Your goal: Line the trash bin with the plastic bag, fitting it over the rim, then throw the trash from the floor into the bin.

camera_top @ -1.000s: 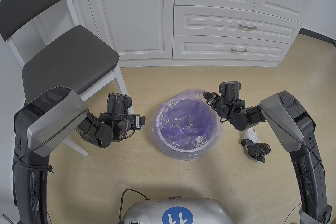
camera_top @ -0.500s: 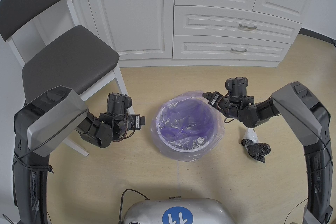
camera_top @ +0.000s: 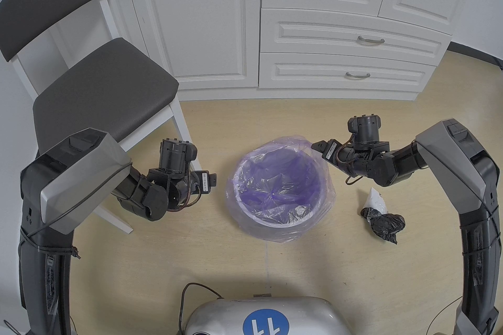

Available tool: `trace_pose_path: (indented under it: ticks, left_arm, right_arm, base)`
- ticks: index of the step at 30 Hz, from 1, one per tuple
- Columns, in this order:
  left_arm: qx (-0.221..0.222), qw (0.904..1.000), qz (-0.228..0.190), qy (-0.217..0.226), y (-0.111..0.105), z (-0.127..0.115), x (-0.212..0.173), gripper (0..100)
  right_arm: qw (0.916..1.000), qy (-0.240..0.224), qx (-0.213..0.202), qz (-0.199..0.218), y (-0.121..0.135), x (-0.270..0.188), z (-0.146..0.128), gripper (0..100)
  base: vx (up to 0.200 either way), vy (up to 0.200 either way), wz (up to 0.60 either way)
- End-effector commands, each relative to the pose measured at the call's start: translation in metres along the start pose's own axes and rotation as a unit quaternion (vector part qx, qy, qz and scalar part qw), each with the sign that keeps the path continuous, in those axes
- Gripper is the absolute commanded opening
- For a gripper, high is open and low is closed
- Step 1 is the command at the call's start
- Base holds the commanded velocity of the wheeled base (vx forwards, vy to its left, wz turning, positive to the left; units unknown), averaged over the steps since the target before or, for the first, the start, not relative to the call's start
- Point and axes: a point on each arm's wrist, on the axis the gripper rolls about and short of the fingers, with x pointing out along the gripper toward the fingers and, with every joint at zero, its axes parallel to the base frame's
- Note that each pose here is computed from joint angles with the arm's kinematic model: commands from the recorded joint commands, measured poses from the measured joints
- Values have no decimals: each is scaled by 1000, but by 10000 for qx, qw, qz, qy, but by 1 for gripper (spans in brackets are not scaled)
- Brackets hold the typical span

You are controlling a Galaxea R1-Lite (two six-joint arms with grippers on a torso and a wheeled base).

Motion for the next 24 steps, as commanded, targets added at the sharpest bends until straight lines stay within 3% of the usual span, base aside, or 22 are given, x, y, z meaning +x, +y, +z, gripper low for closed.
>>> trace_pose_path:
  ticks: [1,12,19,24]
  left_arm:
    - [5,10000,3,19,0,-2,1,100]
    - [8,10000,6,33,0,-3,1,100]
    - [24,10000,-12,72,-2,-6,2,100]
    - [25,10000,-32,44,-4,-4,0,100]
  right_arm:
    - [9998,95,4,-177,-18,18,-10,100]
    - [9972,357,30,-658,-58,44,-16,100]
    - [9955,536,26,-775,-68,56,-31,100]
    - [9966,436,62,-704,-62,52,-23,100]
  base:
    - [0,0,0]
    - [0,0,0]
    - [0,0,0]
    - [0,0,0]
